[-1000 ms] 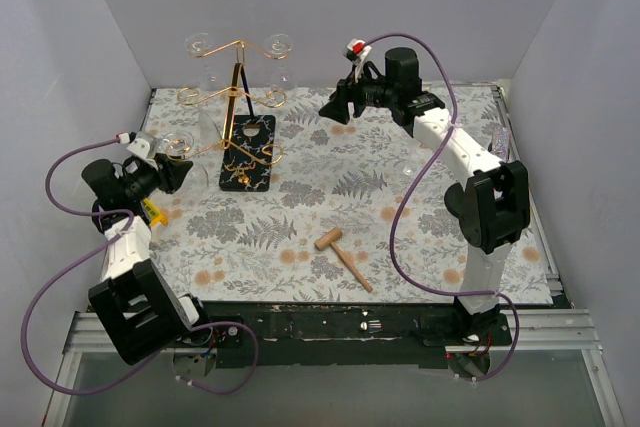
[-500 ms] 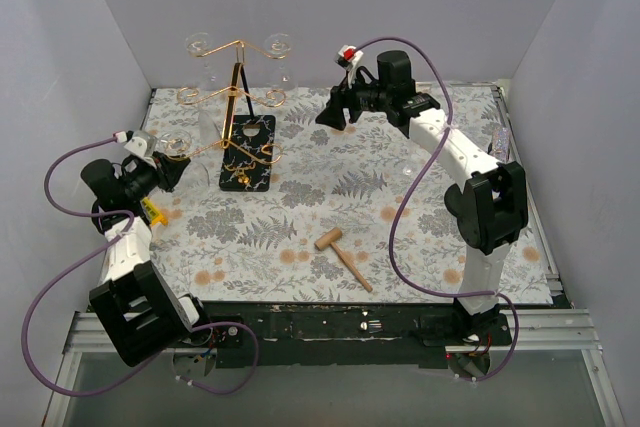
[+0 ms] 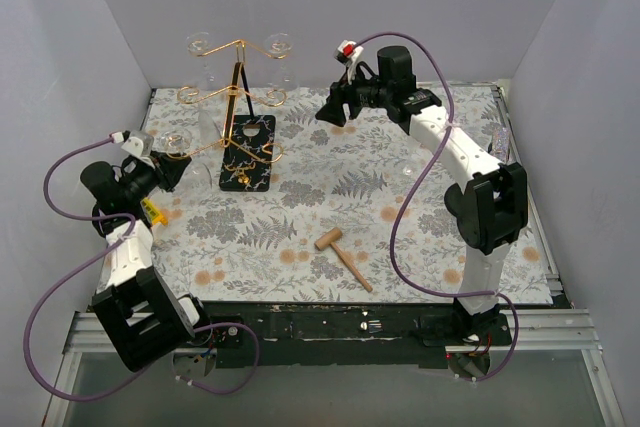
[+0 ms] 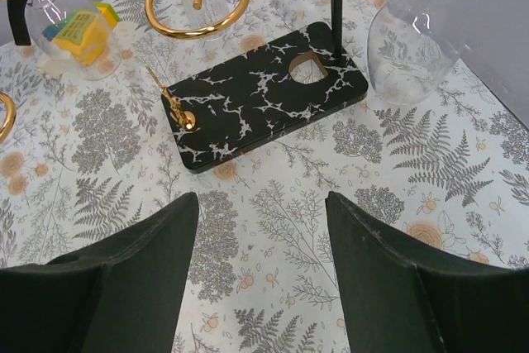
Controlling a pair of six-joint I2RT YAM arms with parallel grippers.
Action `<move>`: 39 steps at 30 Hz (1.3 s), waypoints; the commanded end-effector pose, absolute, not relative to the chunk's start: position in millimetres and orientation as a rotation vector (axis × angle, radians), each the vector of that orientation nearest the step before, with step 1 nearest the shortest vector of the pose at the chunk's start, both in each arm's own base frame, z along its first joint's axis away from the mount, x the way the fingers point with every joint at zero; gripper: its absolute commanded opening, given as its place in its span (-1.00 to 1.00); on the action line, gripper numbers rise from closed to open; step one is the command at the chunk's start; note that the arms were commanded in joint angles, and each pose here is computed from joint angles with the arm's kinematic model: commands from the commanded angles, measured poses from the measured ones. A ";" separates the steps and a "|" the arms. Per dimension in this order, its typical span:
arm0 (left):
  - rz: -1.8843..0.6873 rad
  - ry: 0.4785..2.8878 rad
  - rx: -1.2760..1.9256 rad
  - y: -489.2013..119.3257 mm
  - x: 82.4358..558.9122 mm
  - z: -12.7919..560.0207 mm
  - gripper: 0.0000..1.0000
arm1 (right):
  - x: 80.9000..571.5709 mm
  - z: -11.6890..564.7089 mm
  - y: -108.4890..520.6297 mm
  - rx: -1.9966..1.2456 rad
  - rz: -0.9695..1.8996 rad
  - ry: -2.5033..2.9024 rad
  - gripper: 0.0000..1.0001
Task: Take the wine glass off the wine glass rack
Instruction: Pick up the wine glass from the wine rack.
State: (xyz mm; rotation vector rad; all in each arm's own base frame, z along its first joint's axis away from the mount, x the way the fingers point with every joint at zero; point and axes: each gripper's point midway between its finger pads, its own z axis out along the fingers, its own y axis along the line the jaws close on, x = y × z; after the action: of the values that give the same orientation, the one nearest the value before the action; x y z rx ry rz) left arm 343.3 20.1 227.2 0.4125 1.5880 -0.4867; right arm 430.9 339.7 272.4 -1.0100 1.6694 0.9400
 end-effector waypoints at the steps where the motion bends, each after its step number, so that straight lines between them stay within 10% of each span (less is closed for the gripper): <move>1: -0.449 1.484 0.508 12.6 339.8 263.6 -1.00 | 433.5 285.6 349.4 -1.030 0.924 1.619 0.43; 39: -0.350 1.310 0.324 10.9 316.8 280.0 -1.00 | 414.5 270.8 378.6 -1.135 0.894 1.638 0.44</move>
State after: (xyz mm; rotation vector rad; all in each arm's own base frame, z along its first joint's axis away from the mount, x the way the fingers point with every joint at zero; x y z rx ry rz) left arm 323.6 16.9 254.1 0.2823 1.4073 -0.3878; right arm 411.4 370.5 257.9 -1.1218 1.6804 0.9140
